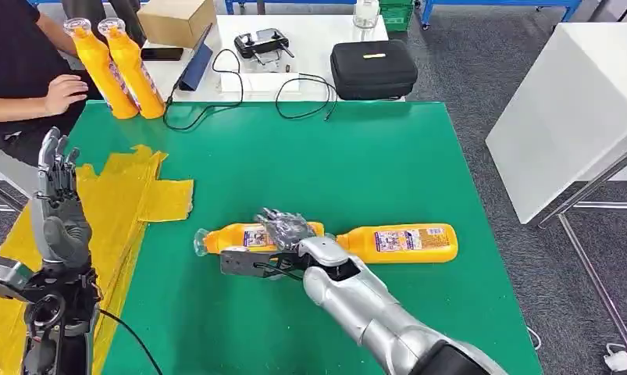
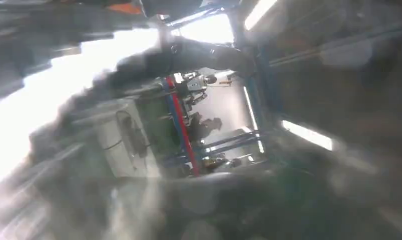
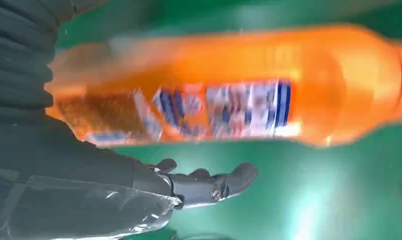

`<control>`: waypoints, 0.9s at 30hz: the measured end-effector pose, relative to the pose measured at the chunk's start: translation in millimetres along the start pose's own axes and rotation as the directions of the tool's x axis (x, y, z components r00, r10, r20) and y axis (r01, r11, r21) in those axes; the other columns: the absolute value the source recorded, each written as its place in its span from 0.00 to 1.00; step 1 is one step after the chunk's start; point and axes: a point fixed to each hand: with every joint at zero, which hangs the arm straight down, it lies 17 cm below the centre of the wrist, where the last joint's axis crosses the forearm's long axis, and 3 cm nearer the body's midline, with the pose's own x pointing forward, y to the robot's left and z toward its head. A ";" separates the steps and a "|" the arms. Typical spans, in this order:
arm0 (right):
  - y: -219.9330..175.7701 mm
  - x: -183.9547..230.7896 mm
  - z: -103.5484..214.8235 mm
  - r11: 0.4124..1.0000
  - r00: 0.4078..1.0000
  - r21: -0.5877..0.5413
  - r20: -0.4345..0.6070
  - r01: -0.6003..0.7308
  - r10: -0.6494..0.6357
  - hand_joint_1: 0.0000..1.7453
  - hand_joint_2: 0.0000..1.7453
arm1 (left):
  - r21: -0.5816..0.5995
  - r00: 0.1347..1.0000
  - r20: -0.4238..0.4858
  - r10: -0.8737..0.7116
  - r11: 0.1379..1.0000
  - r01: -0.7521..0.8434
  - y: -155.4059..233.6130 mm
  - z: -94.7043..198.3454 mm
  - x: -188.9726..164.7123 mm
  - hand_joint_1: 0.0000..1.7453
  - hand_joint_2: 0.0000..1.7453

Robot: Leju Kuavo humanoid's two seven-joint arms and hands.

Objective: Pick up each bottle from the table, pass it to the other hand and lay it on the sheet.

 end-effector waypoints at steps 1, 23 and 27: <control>9.7 -1.3 0.2 0.999 1.000 0.047 -0.013 -0.022 0.023 0.00 1.00 | 0.001 1.000 0.001 0.002 1.000 -0.002 0.1 0.1 -0.3 0.00 0.00; 54.9 -25.8 11.2 0.892 0.925 0.322 -0.103 -0.316 0.365 1.00 1.00 | 0.026 1.000 0.001 0.014 1.000 -0.014 6.7 -2.2 -1.6 0.00 0.00; 54.0 -25.4 10.8 0.894 0.926 0.318 -0.104 -0.315 0.363 1.00 1.00 | 0.026 1.000 0.001 0.013 1.000 -0.014 6.9 -2.2 -1.6 0.00 0.00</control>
